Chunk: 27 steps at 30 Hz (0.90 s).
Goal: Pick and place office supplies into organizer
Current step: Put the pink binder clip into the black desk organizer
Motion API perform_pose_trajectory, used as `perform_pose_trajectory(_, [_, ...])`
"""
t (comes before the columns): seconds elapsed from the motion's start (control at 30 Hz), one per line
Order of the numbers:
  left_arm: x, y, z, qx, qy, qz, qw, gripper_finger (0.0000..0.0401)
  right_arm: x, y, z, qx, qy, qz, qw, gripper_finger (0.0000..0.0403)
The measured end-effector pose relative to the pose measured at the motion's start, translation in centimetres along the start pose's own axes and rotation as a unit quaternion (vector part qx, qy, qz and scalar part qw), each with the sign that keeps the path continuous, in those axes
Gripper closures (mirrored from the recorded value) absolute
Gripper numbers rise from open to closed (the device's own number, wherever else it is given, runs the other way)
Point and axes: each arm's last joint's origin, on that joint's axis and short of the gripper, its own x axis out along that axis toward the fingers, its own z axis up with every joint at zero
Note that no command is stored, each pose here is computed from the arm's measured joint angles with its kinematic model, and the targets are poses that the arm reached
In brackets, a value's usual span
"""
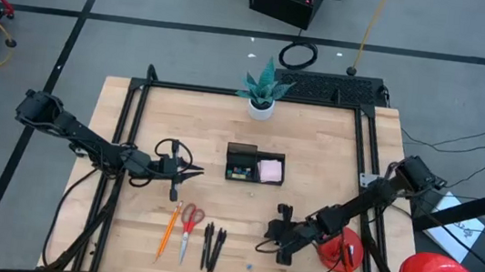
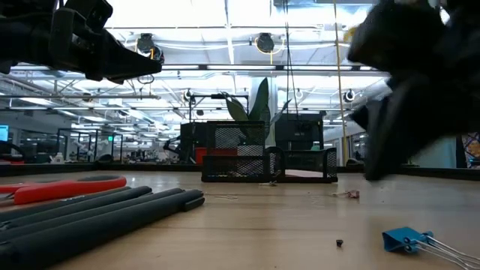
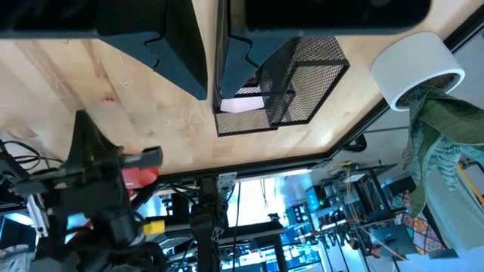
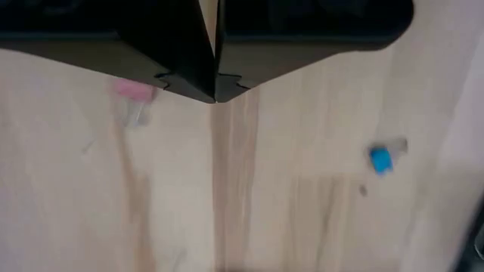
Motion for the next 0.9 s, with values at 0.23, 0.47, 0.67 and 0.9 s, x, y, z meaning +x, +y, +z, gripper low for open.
perform_pose_trajectory(0.23, [0.0,0.0,0.0,0.002,0.001,0.000,1.000,0.0354,-1.8,0.4,1.3,-0.051,-0.058,-0.027,0.997,0.0378])
perform_pose_trajectory(0.47, [0.0,0.0,0.0,0.002,0.001,0.000,1.000,0.0354,-1.9,-0.3,1.6,0.035,-0.091,-0.094,0.991,0.0269])
perform_pose_trajectory(0.67, [0.0,0.0,0.0,0.001,0.001,0.000,1.000,0.0354,-1.9,0.7,0.5,0.078,-0.111,-0.124,0.983,0.0220])
perform_pose_trajectory(0.9, [0.0,0.0,0.0,0.001,0.001,0.000,1.000,0.0354,-1.5,1.5,-0.7,0.076,-0.111,-0.137,0.981,0.0218])
